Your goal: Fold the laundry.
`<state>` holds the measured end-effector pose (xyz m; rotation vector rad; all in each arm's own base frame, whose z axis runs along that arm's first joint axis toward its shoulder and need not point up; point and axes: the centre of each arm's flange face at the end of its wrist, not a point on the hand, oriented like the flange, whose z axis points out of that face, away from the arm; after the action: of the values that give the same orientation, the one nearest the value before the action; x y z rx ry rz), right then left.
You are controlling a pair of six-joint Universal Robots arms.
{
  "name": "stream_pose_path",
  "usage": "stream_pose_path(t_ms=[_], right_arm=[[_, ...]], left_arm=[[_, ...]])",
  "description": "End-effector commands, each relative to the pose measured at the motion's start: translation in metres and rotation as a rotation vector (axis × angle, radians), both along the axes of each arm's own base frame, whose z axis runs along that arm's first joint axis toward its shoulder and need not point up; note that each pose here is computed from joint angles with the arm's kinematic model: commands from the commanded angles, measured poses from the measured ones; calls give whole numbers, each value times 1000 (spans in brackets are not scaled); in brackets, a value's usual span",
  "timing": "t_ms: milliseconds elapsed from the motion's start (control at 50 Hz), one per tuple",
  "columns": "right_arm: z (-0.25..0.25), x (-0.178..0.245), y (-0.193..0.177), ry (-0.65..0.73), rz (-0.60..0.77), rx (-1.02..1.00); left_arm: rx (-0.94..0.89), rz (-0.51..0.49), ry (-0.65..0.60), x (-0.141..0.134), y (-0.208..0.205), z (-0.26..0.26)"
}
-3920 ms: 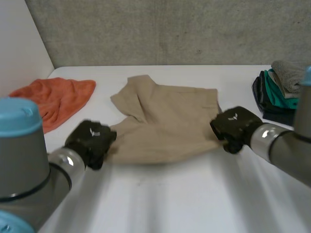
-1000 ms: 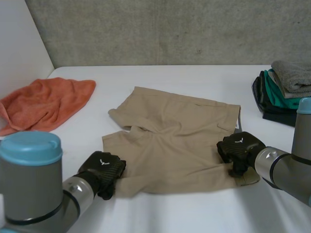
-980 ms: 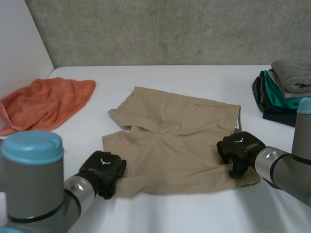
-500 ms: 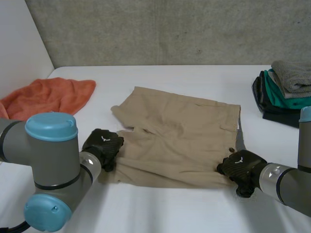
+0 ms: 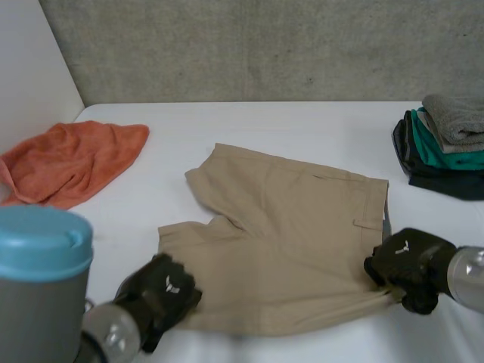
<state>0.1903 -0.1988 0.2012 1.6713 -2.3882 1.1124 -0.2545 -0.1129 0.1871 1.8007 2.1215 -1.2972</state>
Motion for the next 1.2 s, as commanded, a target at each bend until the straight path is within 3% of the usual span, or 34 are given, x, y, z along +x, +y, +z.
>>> stream_pose_path(t_ms=[20,160,300,460,620,740,860,1040,1200], right_arm=[[-6,10,-55,-102,-93,-84],[-2,17,-107,-197,-168,-232],[-13,34,-160,-228,-201,-476],[-52,58,-203,-275,-184,-686],[-75,59,-229,-276,-260,-807],[-29,52,-215,-277,-335,-827],[-2,42,-169,-328,-328,-587],[-7,16,-116,-459,-381,-162],[-40,4,-104,-455,-341,-162]], left_arm=[[-251,35,176,-62,-80,15],[-554,70,351,-111,-163,25],[-755,69,346,-136,-226,-7],[-831,80,385,-157,-268,-52],[-892,-12,458,-171,-273,-71],[-875,28,455,-169,-258,-47],[-795,91,488,-142,-233,-7],[-605,143,516,-97,-182,11],[-418,212,568,-72,-152,2]])
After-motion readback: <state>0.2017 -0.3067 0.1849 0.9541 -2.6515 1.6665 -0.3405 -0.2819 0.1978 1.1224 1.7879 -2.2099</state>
